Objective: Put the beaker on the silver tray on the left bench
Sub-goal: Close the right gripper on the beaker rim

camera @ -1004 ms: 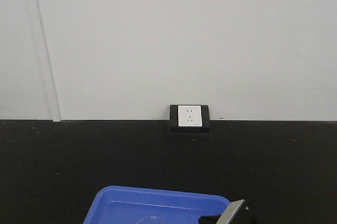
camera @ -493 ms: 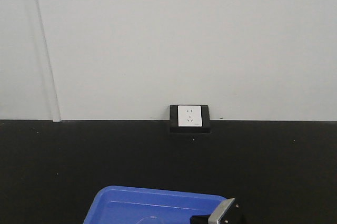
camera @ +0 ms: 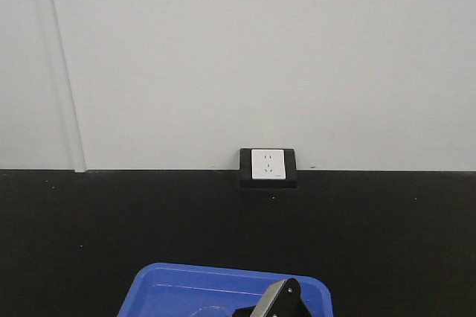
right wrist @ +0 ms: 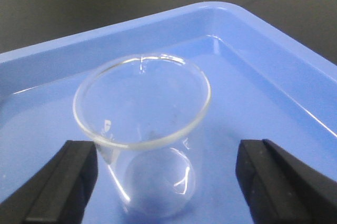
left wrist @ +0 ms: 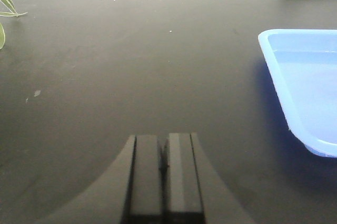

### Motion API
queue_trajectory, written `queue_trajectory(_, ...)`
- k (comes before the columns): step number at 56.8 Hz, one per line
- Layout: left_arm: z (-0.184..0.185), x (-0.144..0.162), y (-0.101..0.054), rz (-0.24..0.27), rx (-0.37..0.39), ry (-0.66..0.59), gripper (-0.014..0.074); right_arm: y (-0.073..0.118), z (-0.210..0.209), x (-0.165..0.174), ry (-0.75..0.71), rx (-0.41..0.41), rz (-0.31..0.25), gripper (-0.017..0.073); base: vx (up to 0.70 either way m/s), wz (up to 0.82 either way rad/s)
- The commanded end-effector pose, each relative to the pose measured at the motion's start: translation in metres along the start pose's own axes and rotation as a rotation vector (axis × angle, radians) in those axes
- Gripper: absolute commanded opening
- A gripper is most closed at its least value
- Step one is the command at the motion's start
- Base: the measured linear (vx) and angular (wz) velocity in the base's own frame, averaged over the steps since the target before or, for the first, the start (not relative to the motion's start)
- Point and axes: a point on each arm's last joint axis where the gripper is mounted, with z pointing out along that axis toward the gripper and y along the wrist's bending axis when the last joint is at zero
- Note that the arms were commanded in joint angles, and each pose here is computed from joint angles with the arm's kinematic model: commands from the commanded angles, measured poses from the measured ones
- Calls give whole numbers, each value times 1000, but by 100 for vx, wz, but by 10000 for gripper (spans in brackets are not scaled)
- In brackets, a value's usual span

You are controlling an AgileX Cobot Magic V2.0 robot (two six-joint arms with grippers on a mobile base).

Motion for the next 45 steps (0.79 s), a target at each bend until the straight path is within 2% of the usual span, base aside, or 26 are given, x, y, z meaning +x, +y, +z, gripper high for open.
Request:
queue_trajectory(1,2,1,-1,-1,7,-66,1,-1,-2,-24,-121,-9,-24,583,0,0)
queue_trajectory(17,2,1,-1,-1,7,-66,1,-7,13,-20,-159,-40,35,583,0,0)
queue_trajectory(28,2,1,-1,-1,7,-66,1,-14,27,-34,-210,-59,40,583,0,0)
queue_trajectory(38,2,1,-1,-1,7,-66,1,-10,47,-40,-213,-84,15,582,0,0)
queue_trajectory(45,2,1,-1,-1,7,-66,1,-8,58,-42,-221,-93,11,548,0,0)
